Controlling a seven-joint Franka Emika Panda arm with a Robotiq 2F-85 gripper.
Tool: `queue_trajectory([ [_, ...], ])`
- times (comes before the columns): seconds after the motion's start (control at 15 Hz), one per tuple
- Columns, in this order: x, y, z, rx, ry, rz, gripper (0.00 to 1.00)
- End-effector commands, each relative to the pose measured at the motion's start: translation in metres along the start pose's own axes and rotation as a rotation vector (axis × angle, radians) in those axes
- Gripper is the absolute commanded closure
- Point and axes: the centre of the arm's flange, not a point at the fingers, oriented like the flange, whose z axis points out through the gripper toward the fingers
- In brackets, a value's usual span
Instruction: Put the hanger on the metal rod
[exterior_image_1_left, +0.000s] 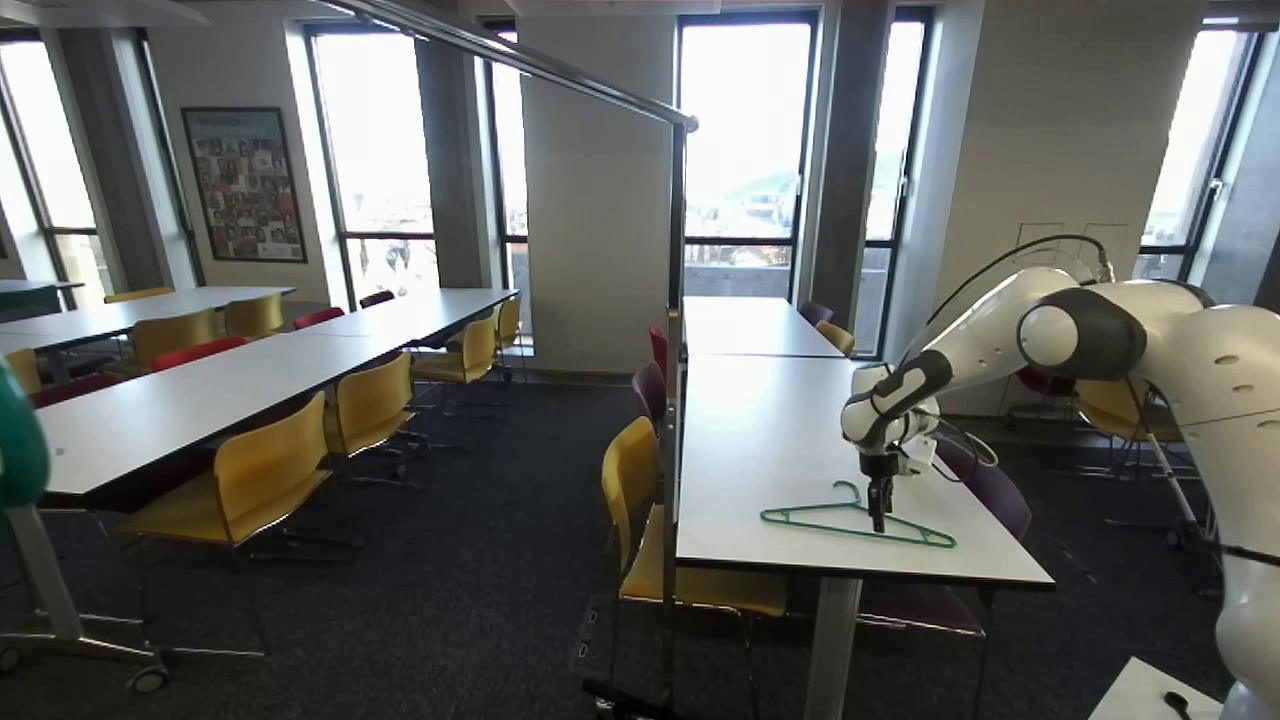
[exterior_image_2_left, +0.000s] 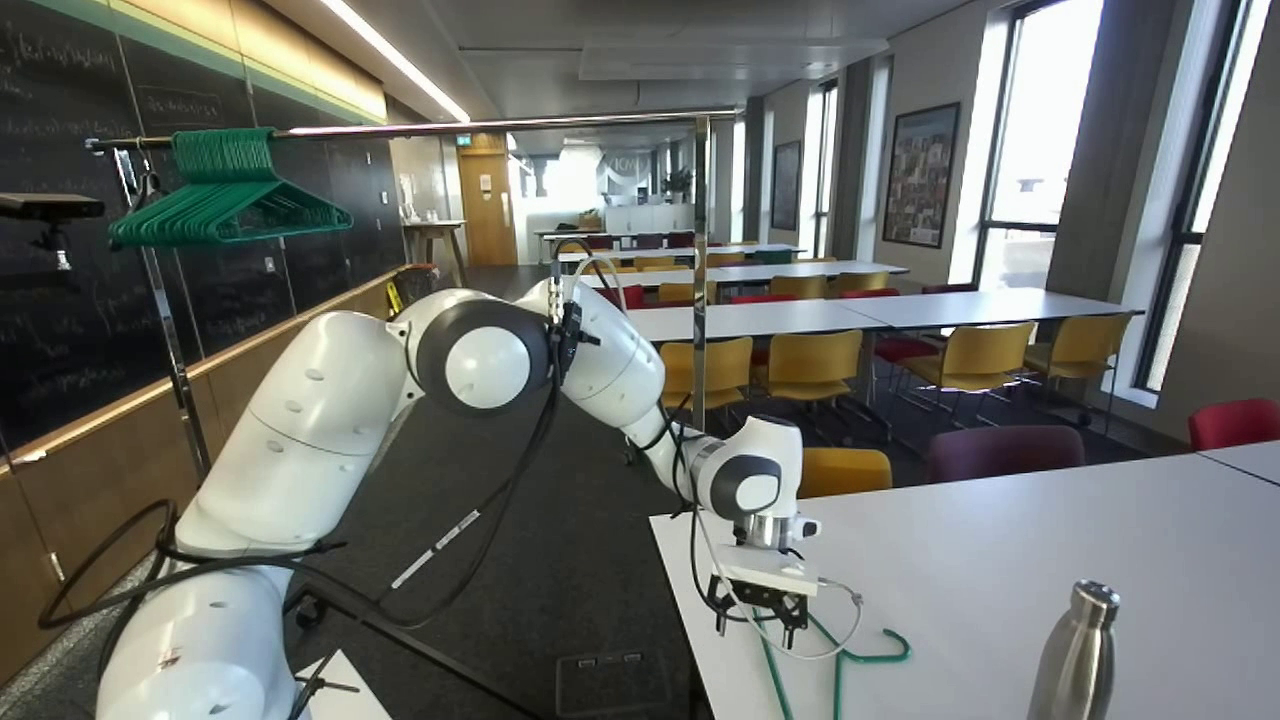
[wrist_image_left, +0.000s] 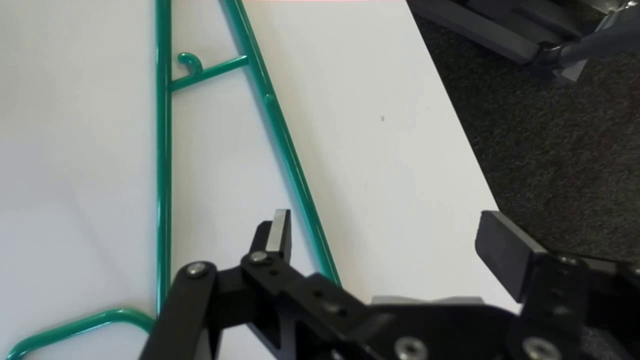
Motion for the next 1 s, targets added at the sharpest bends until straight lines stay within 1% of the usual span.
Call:
queue_trajectory([
  [0.0, 0.0, 0.001, 0.0, -0.001, 0.001, 0.0, 0.0],
  [0.53, 0.003, 0.004, 0.0, -0.007, 0.009, -0.002, 0.0],
  [0.8, 0.013, 0.012, -0.009, -0.05, 0.104, -0.032, 0.0],
  [0.93, 0.02, 0.015, -0.01, -0.094, 0.136, -0.038, 0.0],
])
